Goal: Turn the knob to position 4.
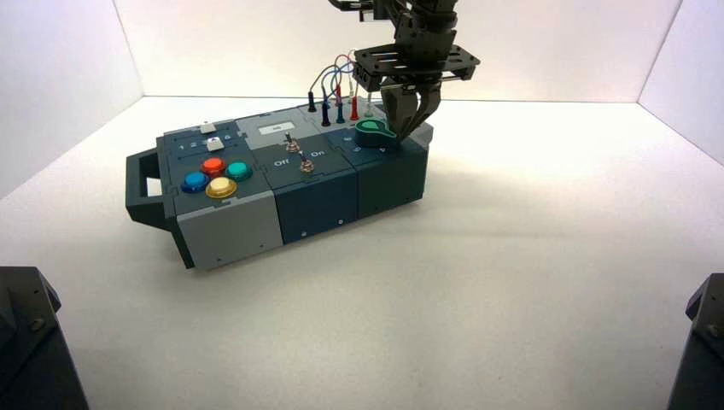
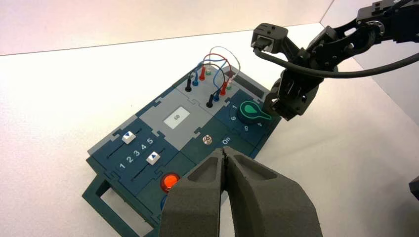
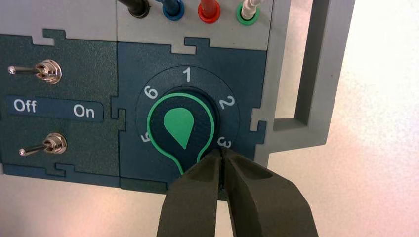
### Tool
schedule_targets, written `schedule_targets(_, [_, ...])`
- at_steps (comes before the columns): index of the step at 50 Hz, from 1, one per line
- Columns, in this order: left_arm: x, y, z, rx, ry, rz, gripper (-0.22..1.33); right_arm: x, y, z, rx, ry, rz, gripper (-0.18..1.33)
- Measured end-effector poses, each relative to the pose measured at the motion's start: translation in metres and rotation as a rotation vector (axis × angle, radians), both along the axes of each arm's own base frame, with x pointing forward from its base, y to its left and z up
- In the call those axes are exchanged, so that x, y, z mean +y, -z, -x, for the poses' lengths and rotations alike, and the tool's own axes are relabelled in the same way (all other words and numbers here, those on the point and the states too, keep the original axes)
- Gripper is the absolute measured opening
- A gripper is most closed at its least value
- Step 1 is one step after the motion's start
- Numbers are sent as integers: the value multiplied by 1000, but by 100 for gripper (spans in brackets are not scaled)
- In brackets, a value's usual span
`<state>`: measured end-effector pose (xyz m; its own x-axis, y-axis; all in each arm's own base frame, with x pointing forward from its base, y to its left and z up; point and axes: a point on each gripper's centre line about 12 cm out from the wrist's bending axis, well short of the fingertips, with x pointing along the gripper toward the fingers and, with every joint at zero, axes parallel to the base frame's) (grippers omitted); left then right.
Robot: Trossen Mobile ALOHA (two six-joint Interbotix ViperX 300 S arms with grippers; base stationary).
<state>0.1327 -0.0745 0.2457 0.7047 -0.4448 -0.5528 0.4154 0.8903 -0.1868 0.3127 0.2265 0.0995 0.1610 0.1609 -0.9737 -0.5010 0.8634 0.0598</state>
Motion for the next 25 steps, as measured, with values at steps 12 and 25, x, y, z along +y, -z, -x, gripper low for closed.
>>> schedule_targets(12, [0,0,0,-1,0,1,-16,-2,-1,2,9,4,3,-14])
schedule_targets(25, [0,0,0,-1,0,2,-16,-2,-1,4,22,13,-2,-14])
